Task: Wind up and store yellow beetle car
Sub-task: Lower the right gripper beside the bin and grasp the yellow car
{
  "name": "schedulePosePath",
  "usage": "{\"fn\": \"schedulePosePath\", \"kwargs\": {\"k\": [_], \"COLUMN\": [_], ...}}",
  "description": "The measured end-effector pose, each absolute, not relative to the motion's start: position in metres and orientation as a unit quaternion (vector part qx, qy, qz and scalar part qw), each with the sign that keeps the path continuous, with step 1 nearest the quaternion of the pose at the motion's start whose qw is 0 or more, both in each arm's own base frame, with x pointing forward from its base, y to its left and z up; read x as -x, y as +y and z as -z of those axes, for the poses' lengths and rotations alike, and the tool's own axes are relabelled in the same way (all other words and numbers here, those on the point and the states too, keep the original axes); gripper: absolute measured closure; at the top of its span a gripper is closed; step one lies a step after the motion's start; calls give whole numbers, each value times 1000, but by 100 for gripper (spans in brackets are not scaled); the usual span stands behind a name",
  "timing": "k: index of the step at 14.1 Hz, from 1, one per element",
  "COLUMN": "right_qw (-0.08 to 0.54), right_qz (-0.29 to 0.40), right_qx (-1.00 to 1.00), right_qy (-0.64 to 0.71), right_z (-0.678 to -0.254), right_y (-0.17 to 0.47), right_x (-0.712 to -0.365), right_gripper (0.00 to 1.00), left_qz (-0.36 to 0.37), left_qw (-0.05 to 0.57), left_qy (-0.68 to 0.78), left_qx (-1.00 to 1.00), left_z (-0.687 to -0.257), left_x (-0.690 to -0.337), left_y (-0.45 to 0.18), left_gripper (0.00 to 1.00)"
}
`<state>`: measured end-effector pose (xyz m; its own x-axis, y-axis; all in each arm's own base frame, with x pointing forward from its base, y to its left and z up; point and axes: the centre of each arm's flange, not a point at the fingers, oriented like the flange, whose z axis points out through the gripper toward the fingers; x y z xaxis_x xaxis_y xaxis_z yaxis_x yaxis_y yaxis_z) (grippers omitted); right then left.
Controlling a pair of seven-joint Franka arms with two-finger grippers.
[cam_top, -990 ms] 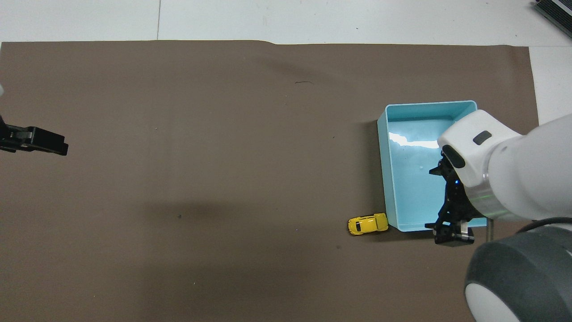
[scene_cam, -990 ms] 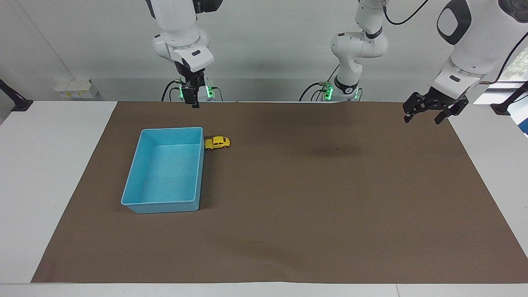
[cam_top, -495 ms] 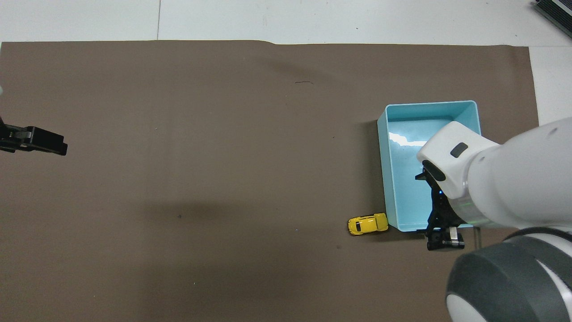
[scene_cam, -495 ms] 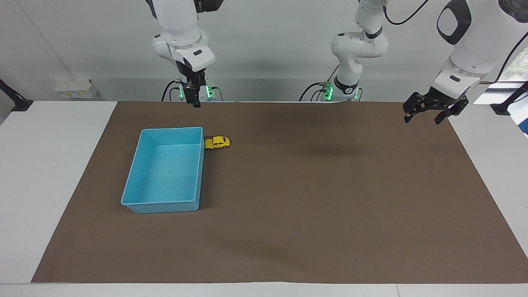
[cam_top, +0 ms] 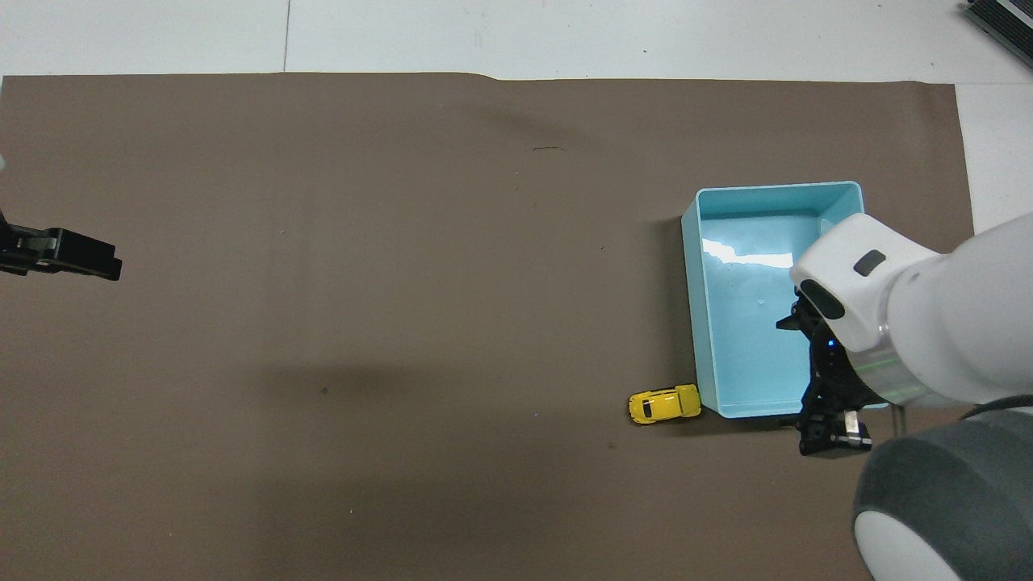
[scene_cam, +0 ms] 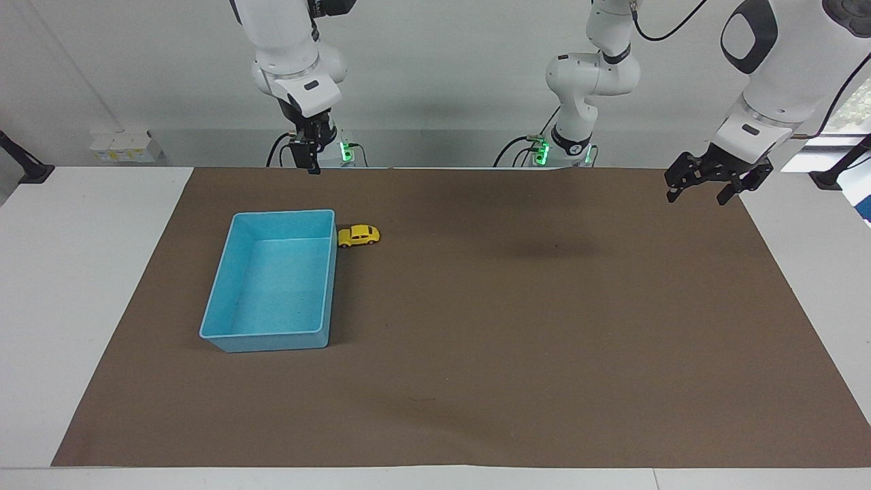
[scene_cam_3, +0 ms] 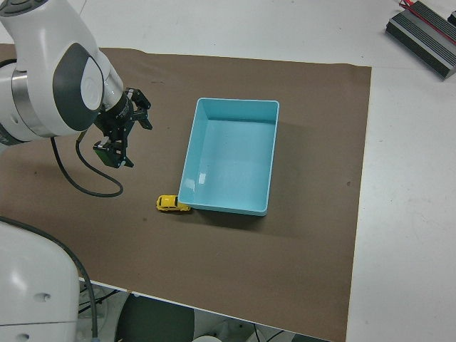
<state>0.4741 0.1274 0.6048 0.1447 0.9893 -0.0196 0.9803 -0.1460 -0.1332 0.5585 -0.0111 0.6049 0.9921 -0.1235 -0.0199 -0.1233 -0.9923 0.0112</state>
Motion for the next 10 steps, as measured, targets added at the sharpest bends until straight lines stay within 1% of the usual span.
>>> {"fn": "schedulePosePath", "kwargs": {"k": [3,5,8,10], "right_qw": [52,49,35,33], "right_qz": [-61,-53,-28,-28], "right_qx": [759,749,733,734], "right_qy": [-647,-658,-679,-677], "right_z": [-599,-594,-566,-552], "right_y": [120,127,165,179], "right_x": [-469,-466,-457,-448], "right_gripper": [0,0,0,0], "left_qz": [10,10,10,10], "left_qw": [5,5,5,5], "left_qy": [-62,-62,-62,-62], "left_qx": [-998,-998,-998,-998], "left_z": [-605,-605,-605,-605], "left_x": [-558,-558,-558,-558], "left_y": [-11,-11,-11,-11], "left_gripper": [0,0,0,0]}}
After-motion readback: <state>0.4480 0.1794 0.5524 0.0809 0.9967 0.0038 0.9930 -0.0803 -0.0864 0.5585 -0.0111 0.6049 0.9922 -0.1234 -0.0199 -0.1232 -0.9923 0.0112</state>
